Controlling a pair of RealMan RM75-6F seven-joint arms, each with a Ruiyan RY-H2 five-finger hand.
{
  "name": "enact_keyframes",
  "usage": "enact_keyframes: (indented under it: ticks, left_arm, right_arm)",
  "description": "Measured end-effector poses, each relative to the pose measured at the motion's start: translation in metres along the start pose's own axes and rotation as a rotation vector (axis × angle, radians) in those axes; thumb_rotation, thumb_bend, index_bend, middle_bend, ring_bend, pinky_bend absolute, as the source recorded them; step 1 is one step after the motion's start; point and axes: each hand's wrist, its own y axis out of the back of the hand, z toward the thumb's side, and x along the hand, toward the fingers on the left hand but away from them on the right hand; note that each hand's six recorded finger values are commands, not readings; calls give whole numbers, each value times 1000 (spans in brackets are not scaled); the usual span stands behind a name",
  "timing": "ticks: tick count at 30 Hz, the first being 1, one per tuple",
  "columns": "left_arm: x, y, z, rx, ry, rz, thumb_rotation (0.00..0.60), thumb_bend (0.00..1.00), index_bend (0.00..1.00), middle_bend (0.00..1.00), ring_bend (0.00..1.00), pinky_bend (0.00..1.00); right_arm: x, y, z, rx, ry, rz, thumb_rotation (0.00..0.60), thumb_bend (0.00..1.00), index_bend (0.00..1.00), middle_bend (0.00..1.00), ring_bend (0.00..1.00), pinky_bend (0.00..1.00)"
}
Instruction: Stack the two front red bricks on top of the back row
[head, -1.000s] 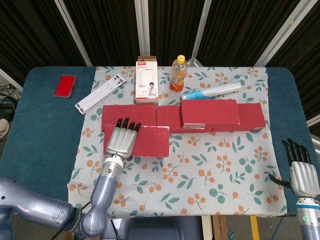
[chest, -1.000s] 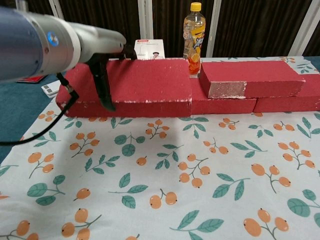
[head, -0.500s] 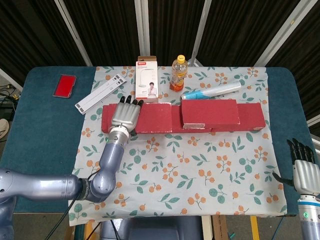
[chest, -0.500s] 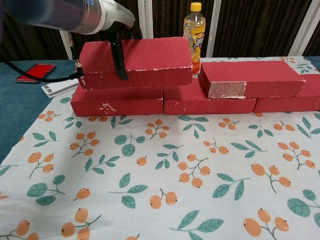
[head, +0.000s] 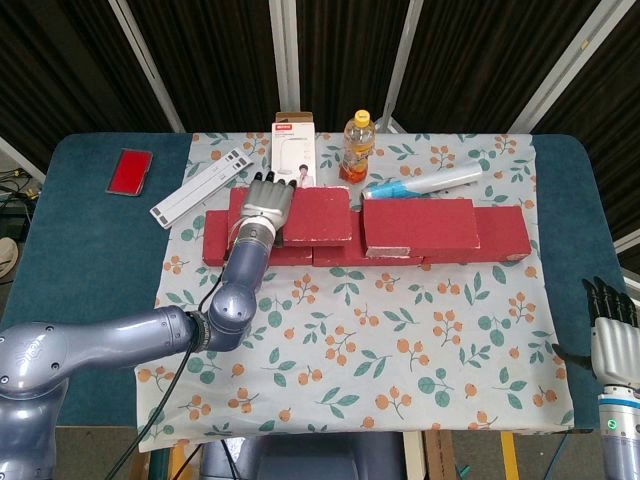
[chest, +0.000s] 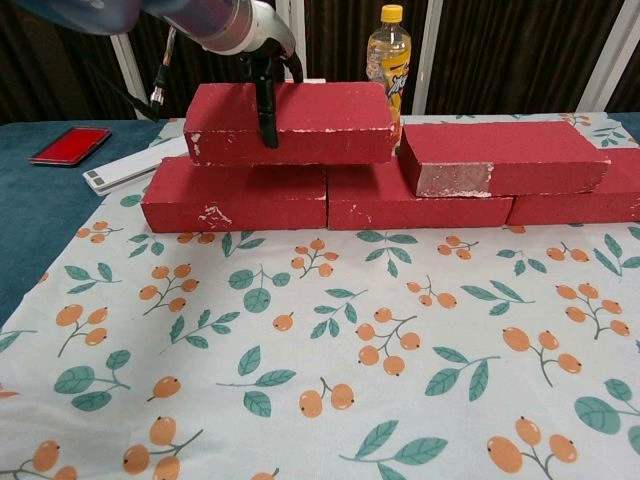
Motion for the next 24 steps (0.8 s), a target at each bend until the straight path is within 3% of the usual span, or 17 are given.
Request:
enact_keyframes:
  ticks: [15,24]
  left_arm:
    - [20,-16,18,-32,4,-76,600,67,340,378,0,60]
    - [23,-18,31,-27,-15,-86,600,67,347,378,0,61]
  right_arm:
    - [-2,1,-3,1,-12,-9,600,152,0,0,0,0]
    - [-2,1,-4,1,-13,-10,600,153,0,0,0,0]
